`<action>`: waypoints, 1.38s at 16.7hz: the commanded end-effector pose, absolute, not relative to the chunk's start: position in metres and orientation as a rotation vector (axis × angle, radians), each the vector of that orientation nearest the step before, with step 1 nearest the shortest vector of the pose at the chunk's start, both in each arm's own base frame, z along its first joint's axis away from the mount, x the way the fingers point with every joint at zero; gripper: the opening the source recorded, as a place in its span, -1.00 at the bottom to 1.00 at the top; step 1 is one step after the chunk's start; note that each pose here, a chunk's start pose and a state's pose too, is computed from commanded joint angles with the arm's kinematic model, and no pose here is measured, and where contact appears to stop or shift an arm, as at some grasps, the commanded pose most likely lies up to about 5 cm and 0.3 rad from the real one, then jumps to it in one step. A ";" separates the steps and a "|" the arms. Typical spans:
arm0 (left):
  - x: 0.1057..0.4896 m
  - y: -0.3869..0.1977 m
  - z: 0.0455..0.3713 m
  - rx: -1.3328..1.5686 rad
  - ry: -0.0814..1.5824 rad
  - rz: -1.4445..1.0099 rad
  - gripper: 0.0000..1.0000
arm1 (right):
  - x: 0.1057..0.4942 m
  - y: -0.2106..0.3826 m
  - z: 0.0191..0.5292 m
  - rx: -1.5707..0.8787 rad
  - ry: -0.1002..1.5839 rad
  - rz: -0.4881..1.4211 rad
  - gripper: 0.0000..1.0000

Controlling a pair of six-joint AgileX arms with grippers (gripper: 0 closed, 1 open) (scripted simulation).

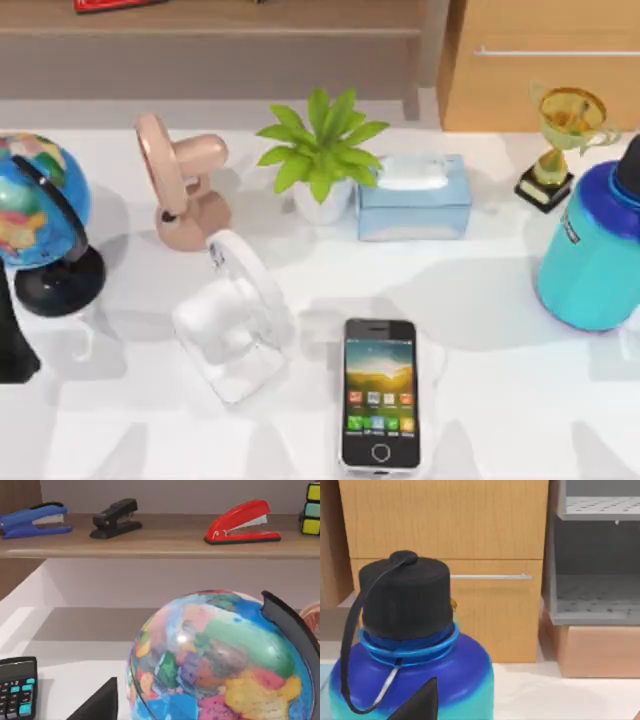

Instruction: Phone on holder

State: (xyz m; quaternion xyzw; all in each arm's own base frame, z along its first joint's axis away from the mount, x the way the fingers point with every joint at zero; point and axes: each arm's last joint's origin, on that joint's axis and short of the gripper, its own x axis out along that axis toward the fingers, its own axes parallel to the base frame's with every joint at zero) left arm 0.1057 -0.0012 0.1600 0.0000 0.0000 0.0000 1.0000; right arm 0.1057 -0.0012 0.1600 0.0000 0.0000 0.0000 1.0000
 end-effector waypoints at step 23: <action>0.106 -0.001 0.160 0.000 0.000 0.000 1.00 | 0.201 0.218 0.164 -0.013 1.480 0.051 1.00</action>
